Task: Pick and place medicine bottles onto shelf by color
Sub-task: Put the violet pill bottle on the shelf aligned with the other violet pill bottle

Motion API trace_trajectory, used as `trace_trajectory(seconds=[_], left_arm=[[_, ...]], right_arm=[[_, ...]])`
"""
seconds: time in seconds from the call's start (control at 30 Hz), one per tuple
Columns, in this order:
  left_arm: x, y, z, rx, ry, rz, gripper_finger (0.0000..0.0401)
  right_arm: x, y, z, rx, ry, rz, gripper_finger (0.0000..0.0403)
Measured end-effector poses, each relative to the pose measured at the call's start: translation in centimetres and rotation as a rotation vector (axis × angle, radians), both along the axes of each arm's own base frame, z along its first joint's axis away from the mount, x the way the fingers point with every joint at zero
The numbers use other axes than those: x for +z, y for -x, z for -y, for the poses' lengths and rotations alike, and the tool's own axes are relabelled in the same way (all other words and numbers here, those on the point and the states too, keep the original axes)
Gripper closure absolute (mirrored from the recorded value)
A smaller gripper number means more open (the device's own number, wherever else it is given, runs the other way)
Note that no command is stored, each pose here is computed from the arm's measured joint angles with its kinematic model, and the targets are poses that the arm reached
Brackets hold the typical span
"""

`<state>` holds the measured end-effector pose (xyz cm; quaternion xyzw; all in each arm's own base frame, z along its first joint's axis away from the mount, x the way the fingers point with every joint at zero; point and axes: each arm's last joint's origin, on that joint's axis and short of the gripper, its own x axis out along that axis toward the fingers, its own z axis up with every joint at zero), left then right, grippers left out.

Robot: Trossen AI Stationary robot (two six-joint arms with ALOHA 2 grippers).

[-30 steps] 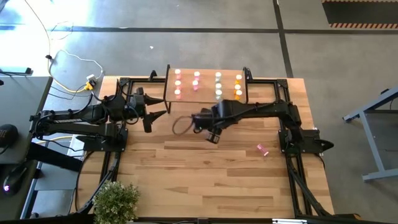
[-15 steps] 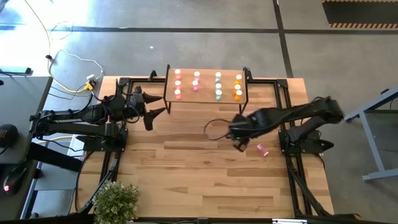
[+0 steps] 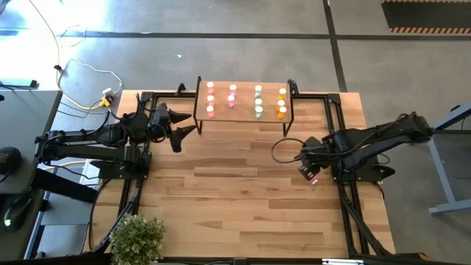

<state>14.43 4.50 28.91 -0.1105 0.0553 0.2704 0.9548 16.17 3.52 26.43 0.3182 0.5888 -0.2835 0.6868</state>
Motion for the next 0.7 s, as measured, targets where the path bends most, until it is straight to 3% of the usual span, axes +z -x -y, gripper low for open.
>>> trace_trajectory(seconds=[0.23, 0.7], left_arm=[[-0.5, -0.8, -0.2, 0.000, 0.055, -0.012, 0.0160], [-1.8, -2.6, -0.4, -0.048, 0.112, -0.068, 0.0160]], right_arm=[[-3.6, 0.9, -0.1, -0.015, -0.099, -0.073, 0.0237], [-8.8, 1.7, 0.0, -0.078, -0.128, -0.085, 0.0237]])
